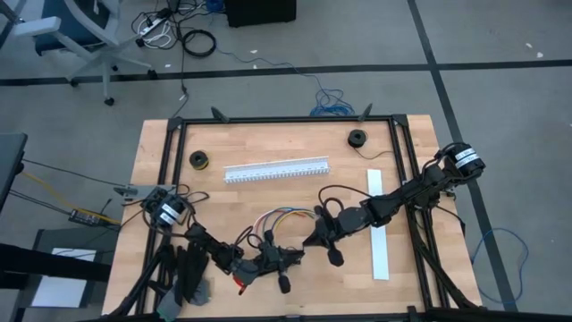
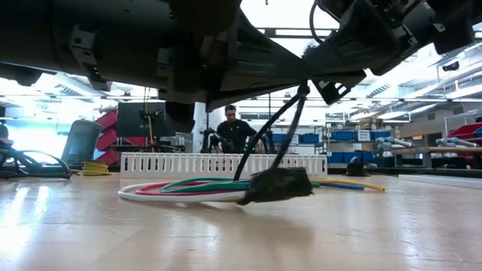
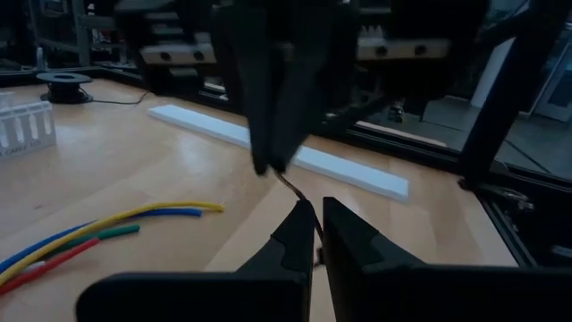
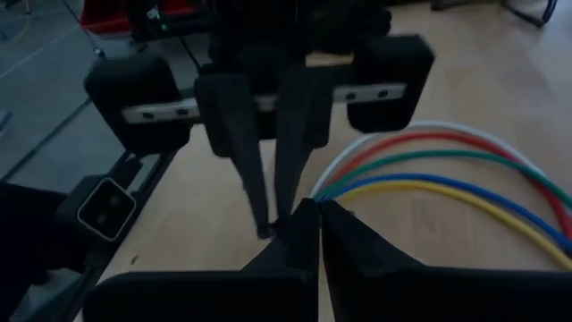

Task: Ziptie cables
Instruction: Insert zip tie on the cable wire

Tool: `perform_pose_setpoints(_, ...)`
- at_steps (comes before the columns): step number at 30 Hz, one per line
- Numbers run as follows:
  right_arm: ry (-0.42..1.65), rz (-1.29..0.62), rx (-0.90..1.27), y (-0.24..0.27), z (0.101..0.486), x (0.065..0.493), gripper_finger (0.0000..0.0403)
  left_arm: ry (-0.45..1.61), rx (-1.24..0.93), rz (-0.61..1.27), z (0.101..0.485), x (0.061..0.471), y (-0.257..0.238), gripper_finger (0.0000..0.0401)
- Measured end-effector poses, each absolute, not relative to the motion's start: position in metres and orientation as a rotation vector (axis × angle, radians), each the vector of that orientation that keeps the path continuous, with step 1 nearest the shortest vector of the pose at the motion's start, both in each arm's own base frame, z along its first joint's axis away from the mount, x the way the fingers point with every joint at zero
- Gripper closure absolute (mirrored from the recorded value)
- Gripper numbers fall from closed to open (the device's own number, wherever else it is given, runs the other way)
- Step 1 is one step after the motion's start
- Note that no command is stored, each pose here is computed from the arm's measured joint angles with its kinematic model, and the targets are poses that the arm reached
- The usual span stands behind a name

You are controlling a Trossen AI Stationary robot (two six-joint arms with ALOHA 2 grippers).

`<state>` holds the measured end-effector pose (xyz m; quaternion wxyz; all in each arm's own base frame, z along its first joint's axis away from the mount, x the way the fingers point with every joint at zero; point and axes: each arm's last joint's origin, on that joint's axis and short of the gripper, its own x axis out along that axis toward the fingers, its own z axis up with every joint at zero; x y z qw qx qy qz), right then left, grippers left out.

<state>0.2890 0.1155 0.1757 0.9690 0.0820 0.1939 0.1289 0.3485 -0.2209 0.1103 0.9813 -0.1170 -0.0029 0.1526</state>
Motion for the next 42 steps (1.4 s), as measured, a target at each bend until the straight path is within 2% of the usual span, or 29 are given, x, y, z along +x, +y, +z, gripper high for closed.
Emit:
perform_pose_setpoints(15,0.286,0.263,0.177,0.116,0.185,0.292,0.0402,0.120,-0.323,0.314,0.092,0.342,-0.226,0.0401)
perform_pose_setpoints(25,0.266,0.267,0.170,0.119,0.188,0.291,0.0402,0.087,-0.292,0.317,0.096,0.342,-0.227,0.0401)
perform_pose_setpoints(32,0.241,0.221,0.103,0.125,0.210,0.274,0.0402,0.078,-0.278,0.356,0.096,0.342,-0.226,0.0401)
perform_pose_setpoints(37,0.333,0.094,0.082,0.132,0.224,0.242,0.0402,0.052,-0.275,0.350,0.100,0.342,-0.227,0.0401)
perform_pose_setpoints(42,0.490,0.007,0.156,0.139,0.214,0.220,0.0402,-0.019,-0.261,0.333,0.111,0.343,-0.227,0.0401)
